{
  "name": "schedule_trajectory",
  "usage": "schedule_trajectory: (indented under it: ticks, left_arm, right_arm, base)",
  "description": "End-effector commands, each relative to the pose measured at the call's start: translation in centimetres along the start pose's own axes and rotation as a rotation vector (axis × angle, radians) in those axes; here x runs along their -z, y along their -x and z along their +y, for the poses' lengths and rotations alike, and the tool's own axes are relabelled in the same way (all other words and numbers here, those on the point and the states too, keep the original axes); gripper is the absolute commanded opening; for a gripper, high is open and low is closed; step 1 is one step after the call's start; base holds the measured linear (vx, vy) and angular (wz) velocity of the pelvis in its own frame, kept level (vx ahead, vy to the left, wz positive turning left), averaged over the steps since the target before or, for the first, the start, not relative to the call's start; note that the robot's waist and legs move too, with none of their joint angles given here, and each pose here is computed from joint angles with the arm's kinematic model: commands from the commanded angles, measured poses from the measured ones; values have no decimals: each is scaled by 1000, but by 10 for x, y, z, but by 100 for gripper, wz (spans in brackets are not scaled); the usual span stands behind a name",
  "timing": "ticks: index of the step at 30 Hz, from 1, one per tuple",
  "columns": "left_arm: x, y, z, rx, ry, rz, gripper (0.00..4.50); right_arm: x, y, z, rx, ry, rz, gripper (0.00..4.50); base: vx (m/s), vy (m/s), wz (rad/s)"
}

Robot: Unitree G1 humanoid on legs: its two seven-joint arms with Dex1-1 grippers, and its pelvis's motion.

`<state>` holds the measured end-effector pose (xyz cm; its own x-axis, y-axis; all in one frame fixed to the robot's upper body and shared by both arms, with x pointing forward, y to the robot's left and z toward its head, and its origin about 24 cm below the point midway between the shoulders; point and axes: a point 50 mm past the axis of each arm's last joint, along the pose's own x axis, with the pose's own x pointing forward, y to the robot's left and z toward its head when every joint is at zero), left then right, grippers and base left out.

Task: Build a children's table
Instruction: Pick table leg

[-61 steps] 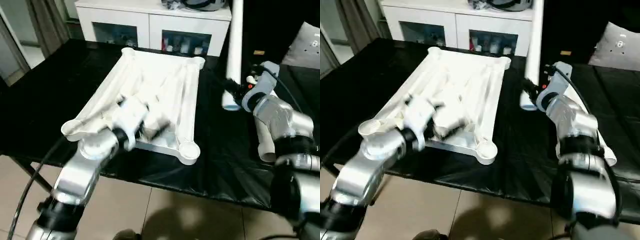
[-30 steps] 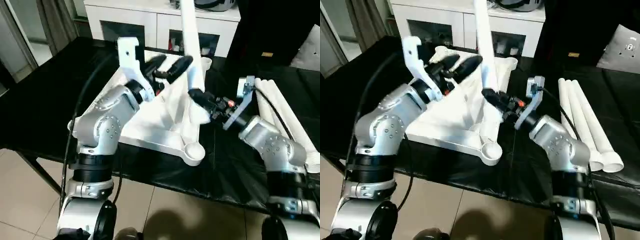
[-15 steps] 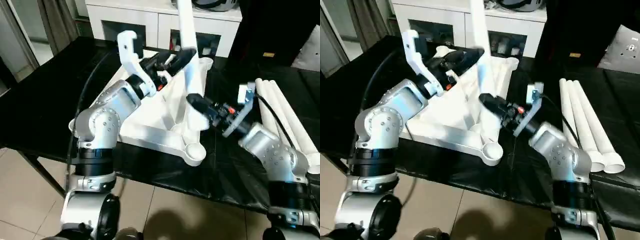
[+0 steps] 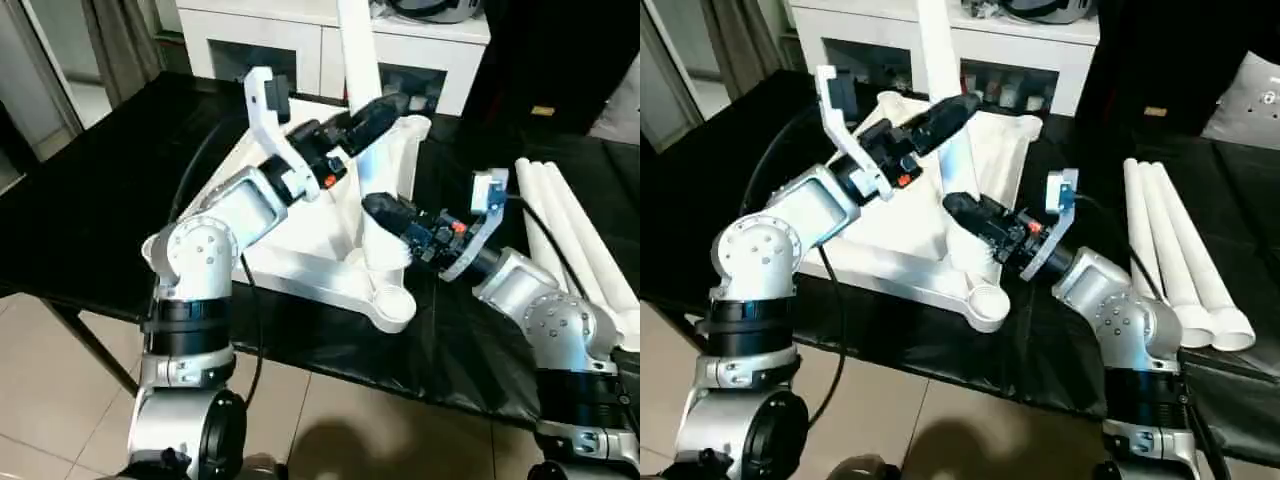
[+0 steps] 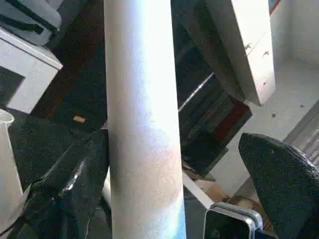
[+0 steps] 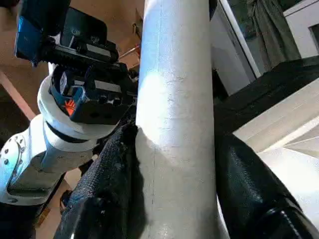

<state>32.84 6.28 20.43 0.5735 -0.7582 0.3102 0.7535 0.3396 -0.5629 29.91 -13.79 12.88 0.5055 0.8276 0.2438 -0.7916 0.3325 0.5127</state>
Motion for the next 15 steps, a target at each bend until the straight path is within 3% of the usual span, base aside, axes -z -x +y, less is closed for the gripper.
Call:
schedule_trajectory:
  ticks: [1,15]
  left_arm:
    - [1,-3,-13,83,-3,9,416]
    - [5,0,-12,99,-12,39,305]
  right_arm:
    - [1,-1,3,-9,7,13,190]
    - [7,-1,12,-82,18,72,190]
  base:
    - [0,0,0]
    - [0,0,0]
